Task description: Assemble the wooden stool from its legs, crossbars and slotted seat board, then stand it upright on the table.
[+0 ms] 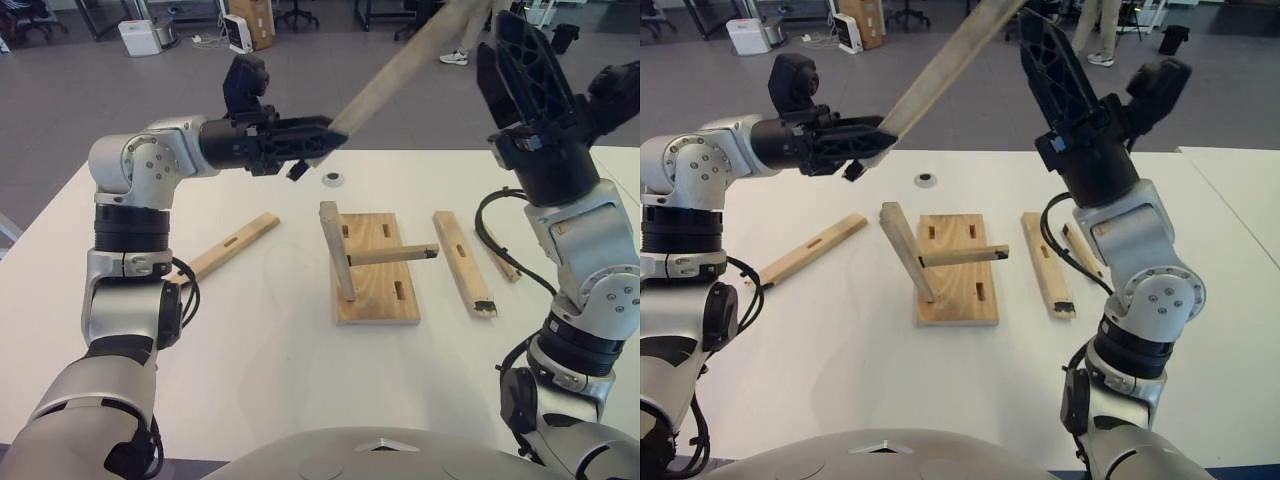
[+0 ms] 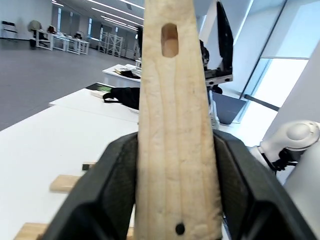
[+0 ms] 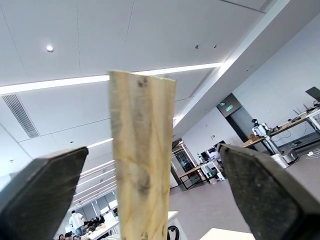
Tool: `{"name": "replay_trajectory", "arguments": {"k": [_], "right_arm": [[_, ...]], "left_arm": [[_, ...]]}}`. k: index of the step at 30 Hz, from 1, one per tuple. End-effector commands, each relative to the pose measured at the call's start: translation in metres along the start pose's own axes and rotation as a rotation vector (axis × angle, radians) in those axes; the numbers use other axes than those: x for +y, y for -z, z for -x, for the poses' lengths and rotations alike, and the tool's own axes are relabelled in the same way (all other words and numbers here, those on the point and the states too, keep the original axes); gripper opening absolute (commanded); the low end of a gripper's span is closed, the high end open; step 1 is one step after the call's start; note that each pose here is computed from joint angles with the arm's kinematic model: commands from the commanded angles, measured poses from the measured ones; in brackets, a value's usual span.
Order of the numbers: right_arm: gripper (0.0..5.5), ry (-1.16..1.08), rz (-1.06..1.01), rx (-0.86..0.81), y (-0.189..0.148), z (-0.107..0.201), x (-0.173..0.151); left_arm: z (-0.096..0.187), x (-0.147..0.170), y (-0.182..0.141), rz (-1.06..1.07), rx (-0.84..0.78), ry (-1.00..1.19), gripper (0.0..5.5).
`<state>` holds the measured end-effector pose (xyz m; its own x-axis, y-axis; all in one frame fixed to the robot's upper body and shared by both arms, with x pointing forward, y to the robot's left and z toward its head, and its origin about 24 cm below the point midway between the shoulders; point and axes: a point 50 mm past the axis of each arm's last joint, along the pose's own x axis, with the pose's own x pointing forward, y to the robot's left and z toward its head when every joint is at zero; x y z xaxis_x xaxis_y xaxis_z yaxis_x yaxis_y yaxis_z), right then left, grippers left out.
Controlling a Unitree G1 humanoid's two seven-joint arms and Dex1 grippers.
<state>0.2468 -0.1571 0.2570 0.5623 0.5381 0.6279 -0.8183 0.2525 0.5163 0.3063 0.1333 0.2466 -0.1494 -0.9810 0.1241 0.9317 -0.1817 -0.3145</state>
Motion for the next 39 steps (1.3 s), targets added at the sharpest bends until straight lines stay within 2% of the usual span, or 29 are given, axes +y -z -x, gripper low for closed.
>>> {"name": "replay_trajectory", "arguments": {"k": [1, 3, 5, 17, 20, 23, 24, 26, 30, 33, 35, 36, 38, 39], "right_arm": [[4.83, -0.021, -0.046, 0.027, 0.003, -0.005, 0.000], [4.83, -0.060, -0.063, 0.043, 0.004, -0.005, 0.004], [4.52, -0.081, -0.084, 0.059, 0.006, -0.003, 0.004], [2.14, -0.052, -0.096, 0.088, 0.008, 0.005, -0.009], [2.11, -0.030, -0.052, 0.093, 0.003, -0.001, -0.013], [2.08, 0.014, 0.061, 0.100, -0.012, -0.018, -0.020], [2.08, 0.028, 0.094, 0.102, -0.016, -0.026, -0.023], [2.07, 0.067, 0.151, 0.097, -0.025, -0.035, -0.029], [2.07, 0.130, 0.310, 0.085, -0.053, -0.041, -0.037], [2.07, 0.232, 0.503, 0.212, -0.063, -0.018, -0.050], [2.07, 0.311, 0.589, 0.344, -0.061, 0.007, -0.063], [2.07, 0.329, 0.602, 0.364, -0.061, 0.018, -0.067], [2.07, 0.366, 0.650, 0.408, -0.059, 0.043, -0.074], [2.07, 0.385, 0.685, 0.477, -0.056, 0.060, -0.077]], "left_arm": [[-0.001, -0.008, 0.007, 0.031, 0.068, 0.053, 2.08], [0.002, -0.007, 0.011, 0.043, 0.090, 0.051, 2.08], [0.003, -0.007, 0.012, 0.049, 0.085, 0.053, 2.08], [0.011, -0.005, 0.014, 0.046, 0.076, 0.013, 2.08], [0.012, 0.001, 0.007, 0.000, 0.057, -0.037, 2.08], [0.015, 0.014, -0.025, -0.086, -0.113, -0.145, 2.08], [0.018, 0.016, -0.035, -0.095, -0.188, -0.170, 2.47], [0.022, 0.017, -0.042, -0.108, -0.275, -0.182, 2.90], [0.045, 0.026, -0.031, -0.089, -0.346, -0.287, 3.51], [0.078, 0.029, -0.011, -0.087, -0.392, -0.448, 3.88], [0.092, 0.029, 0.025, -0.048, -0.390, -0.575, 3.88], [0.096, 0.033, 0.059, 0.005, -0.311, -0.692, 3.88], [0.090, 0.031, 0.148, 0.135, -0.071, -0.829, 3.88], [0.086, 0.023, 0.183, 0.203, -0.041, -0.868, 3.88]]}}
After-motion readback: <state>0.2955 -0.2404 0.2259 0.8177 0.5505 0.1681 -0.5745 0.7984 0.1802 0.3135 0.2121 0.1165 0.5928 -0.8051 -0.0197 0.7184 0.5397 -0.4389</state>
